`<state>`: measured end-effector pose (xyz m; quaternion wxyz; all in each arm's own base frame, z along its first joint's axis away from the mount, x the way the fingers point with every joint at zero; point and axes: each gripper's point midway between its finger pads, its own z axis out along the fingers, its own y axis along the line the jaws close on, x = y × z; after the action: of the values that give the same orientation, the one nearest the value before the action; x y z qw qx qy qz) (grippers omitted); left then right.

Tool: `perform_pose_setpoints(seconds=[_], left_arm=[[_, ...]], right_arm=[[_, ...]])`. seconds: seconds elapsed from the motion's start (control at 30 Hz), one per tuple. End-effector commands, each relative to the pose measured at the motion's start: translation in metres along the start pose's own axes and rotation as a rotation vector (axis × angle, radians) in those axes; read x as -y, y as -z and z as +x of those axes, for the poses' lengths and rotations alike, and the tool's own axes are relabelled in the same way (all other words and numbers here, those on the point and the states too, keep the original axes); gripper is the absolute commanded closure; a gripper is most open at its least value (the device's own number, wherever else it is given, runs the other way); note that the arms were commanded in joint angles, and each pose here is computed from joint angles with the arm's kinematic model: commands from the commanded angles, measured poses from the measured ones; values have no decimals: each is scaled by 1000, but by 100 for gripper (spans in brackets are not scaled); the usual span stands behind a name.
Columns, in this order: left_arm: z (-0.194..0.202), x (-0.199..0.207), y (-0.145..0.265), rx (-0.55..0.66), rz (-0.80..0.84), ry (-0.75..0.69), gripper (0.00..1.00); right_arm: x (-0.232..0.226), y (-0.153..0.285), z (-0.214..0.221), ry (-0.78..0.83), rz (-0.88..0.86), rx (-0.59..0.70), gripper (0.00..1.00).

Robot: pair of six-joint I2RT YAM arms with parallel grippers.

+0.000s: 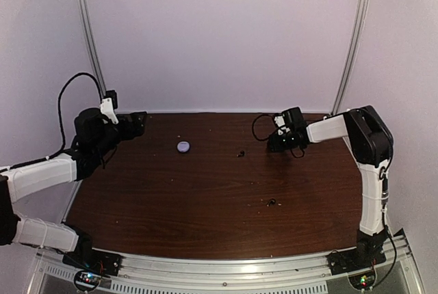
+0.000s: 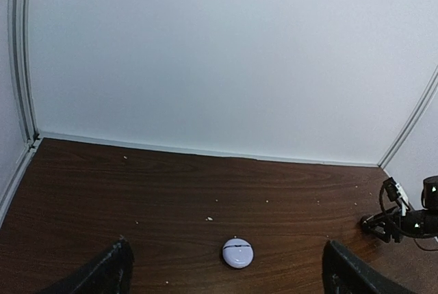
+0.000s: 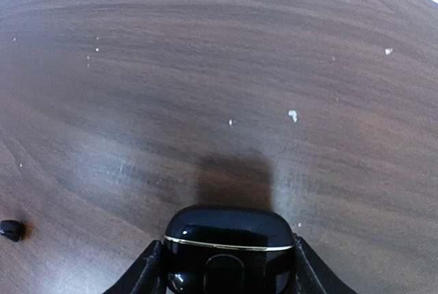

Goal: Insert the wireless bluetooth earbuds into the charging case

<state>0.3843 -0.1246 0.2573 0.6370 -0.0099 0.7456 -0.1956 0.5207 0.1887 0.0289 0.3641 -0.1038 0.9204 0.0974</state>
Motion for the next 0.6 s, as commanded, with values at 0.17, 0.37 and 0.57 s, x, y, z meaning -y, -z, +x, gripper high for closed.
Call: perform_pose_setpoints(seconds=[0.17,0.37,0.57], left_arm=[[-1,43,-7,-41,228,-18,10],[14,81,-13,-147,418,-2,24],[28,130,-6,-119,518,-93,25]], right_arm=[[-51,84,-42,137,-244,219,50],[-117,157,-62,317,-415,414,50],[-159,217,-85,234,-532,552,51]])
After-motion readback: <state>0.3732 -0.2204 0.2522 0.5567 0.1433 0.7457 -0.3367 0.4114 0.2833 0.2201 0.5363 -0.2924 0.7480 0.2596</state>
